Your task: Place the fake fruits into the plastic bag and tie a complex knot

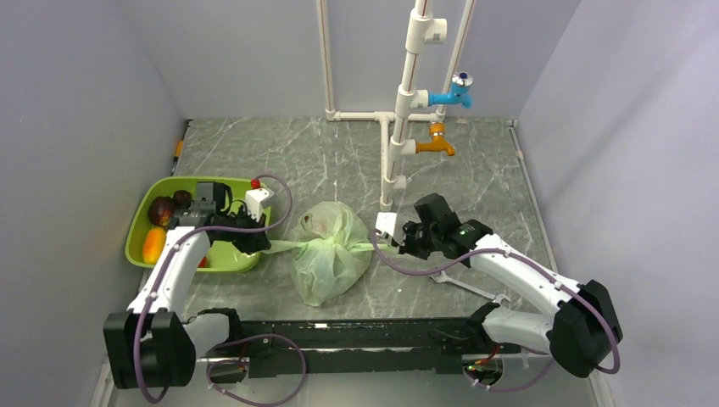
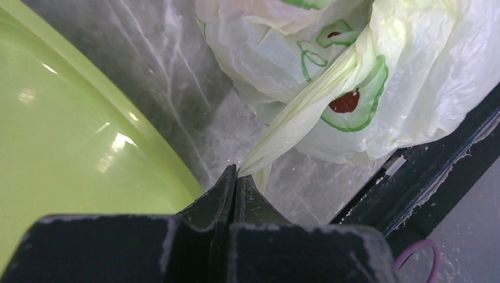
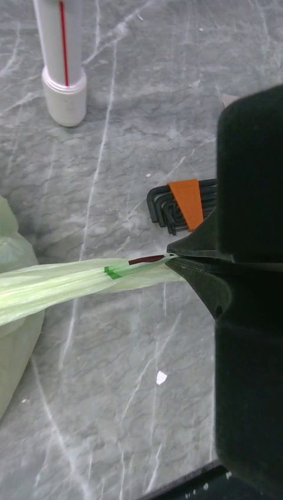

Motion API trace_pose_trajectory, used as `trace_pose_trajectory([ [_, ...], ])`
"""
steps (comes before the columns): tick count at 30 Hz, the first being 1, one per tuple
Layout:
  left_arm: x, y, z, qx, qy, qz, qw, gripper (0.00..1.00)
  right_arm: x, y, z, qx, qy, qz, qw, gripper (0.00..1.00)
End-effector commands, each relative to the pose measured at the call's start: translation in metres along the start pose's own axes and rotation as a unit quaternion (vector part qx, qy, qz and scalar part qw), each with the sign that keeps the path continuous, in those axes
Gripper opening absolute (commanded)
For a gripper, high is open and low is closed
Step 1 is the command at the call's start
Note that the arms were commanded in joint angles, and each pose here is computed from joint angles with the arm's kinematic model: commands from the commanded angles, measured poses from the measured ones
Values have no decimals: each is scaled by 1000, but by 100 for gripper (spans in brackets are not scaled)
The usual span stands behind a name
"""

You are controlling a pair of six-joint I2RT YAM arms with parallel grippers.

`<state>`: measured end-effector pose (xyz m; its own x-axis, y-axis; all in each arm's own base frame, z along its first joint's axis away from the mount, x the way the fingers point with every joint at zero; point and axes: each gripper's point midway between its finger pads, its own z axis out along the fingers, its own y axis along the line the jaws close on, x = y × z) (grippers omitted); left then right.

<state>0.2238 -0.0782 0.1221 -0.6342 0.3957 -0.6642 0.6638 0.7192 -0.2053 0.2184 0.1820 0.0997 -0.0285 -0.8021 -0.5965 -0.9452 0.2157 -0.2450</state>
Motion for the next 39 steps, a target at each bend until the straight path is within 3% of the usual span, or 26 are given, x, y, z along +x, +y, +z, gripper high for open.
trace_pose_trajectory([
  [1,23,76,-17,-168,61,31,983,0,98,-15,-23,65,183,16,981,0],
  [4,21,77,-20,-155,55,32,986,0,116,-17,-28,71,202,14,977,0],
  [6,-5,57,-32,-96,24,42,994,0,114,-24,-43,70,205,18,976,0],
  [8,-39,44,-53,-76,-7,64,995,0,109,-34,-63,73,205,26,976,0],
  [10,-48,42,-64,-79,-10,77,994,0,115,-39,-76,77,214,29,973,0],
  [21,37,82,-24,-99,97,60,989,0,157,-17,-55,44,244,45,968,0],
  [25,19,80,-34,-93,75,53,991,0,156,-18,-64,37,244,41,968,0],
  [32,-34,43,-57,-47,-10,58,997,0,92,-42,-86,30,171,73,982,0],
  [39,-11,69,-52,-84,23,32,996,0,120,-39,-68,30,201,48,978,0],
])
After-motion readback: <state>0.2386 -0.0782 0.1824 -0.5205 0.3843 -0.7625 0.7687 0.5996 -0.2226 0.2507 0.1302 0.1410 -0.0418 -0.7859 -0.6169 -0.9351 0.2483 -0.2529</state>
